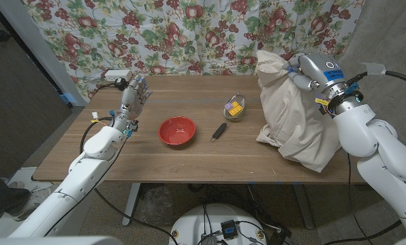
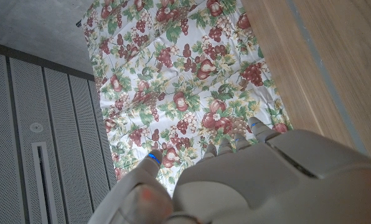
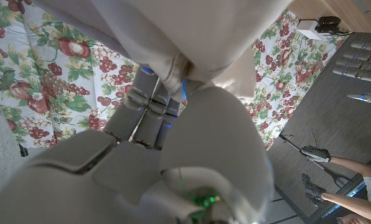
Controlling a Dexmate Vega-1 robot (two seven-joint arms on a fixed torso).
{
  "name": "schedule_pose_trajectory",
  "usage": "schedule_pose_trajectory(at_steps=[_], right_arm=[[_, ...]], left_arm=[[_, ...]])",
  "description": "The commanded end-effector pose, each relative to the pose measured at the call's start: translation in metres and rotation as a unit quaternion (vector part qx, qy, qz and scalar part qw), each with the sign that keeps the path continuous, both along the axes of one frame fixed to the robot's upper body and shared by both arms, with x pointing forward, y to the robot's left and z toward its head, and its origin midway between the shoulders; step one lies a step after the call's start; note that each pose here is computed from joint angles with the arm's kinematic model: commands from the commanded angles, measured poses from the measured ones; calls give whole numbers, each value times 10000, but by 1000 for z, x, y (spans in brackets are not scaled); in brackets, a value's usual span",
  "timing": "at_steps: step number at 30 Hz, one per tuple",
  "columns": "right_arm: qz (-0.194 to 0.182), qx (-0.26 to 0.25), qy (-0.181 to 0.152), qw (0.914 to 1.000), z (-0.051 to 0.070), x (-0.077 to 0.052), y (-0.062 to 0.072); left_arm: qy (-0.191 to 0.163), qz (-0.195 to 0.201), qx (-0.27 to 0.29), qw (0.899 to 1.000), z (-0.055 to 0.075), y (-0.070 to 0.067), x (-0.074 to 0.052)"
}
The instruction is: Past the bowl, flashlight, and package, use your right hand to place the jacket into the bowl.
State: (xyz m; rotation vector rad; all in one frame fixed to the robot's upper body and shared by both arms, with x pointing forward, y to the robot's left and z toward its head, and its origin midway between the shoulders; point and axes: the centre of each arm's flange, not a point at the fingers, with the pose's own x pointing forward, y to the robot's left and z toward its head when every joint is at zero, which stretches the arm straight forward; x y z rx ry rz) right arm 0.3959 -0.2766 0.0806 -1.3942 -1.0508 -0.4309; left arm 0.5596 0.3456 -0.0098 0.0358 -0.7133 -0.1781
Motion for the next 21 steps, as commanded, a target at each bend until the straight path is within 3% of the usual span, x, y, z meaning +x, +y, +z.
schedule_pose_trajectory(at_steps=[1,21], right_arm=[[136,-56,-157,9998,9,-10,9],[580,-73,-354,9977,21,-24,22]], left_arm=[[-13,-16,-25,10000,-2,0,-2],[-66,-14,-8,10000,0,3,-8]])
